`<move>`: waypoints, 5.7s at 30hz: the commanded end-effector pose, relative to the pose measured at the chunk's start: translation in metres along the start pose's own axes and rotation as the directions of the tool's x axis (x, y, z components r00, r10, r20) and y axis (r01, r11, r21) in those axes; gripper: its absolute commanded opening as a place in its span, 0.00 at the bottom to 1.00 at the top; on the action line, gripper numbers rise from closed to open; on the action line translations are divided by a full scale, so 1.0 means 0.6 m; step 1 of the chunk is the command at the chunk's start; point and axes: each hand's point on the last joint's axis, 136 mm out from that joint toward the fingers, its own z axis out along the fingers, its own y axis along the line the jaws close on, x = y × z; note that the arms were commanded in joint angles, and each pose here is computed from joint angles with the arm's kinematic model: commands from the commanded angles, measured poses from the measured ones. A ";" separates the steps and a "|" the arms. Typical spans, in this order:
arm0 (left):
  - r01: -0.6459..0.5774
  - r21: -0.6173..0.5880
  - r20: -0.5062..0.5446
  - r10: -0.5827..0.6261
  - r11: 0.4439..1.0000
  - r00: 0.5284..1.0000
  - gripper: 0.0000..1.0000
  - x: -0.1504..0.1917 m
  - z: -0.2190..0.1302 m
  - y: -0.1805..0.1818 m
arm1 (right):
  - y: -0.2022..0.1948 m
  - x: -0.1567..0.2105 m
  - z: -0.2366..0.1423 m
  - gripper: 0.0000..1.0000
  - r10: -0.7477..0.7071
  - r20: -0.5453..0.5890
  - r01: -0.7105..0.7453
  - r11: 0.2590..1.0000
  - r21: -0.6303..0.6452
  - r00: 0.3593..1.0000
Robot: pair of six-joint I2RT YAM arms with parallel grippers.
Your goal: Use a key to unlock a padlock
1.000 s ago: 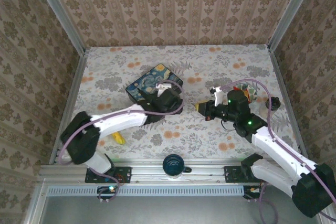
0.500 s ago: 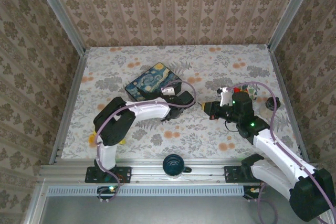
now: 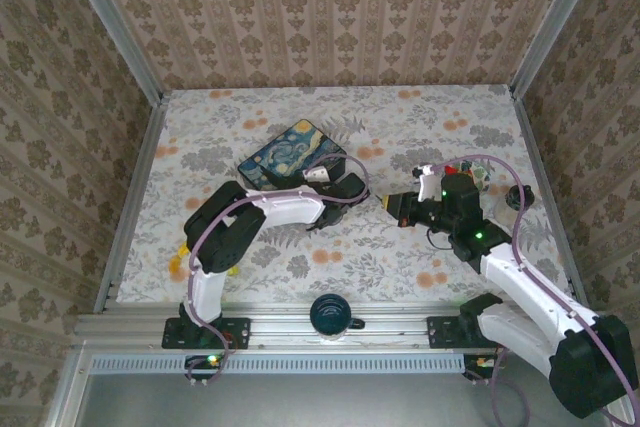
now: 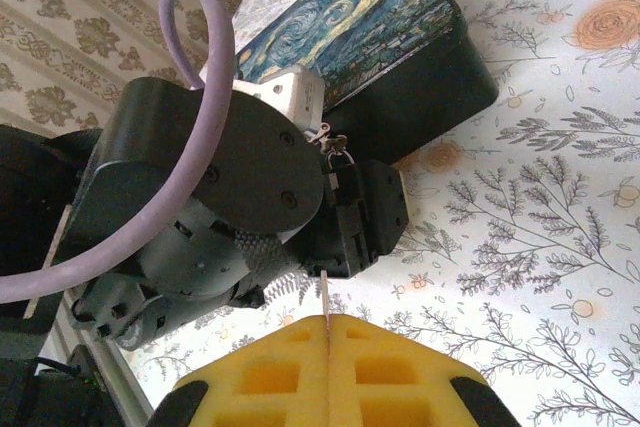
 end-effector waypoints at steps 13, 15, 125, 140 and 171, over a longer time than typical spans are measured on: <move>0.017 -0.025 -0.057 -0.019 1.000 0.998 0.35 0.037 0.025 0.015 | 0.000 0.002 0.004 0.00 0.011 -0.010 -0.011 1.000 -0.024 1.000; 0.019 -0.024 -0.057 -0.020 1.000 0.998 0.26 0.035 0.024 0.016 | -0.006 0.007 0.007 0.00 0.017 -0.016 -0.017 1.000 -0.014 1.000; 0.639 0.505 -0.574 -0.327 0.581 0.751 0.00 0.010 -0.115 -0.140 | -0.070 0.050 0.250 0.00 0.201 0.163 -0.207 0.978 0.021 0.966; 0.630 0.573 -0.585 -0.276 0.525 0.763 0.00 -0.006 -0.152 -0.172 | -0.046 0.032 0.269 0.00 0.205 0.089 -0.202 0.979 -0.039 0.975; 0.405 0.643 -0.283 -0.289 0.650 0.914 0.99 -0.075 -0.179 -0.081 | -0.096 0.061 0.279 0.00 0.906 0.017 -0.897 0.421 -0.133 0.422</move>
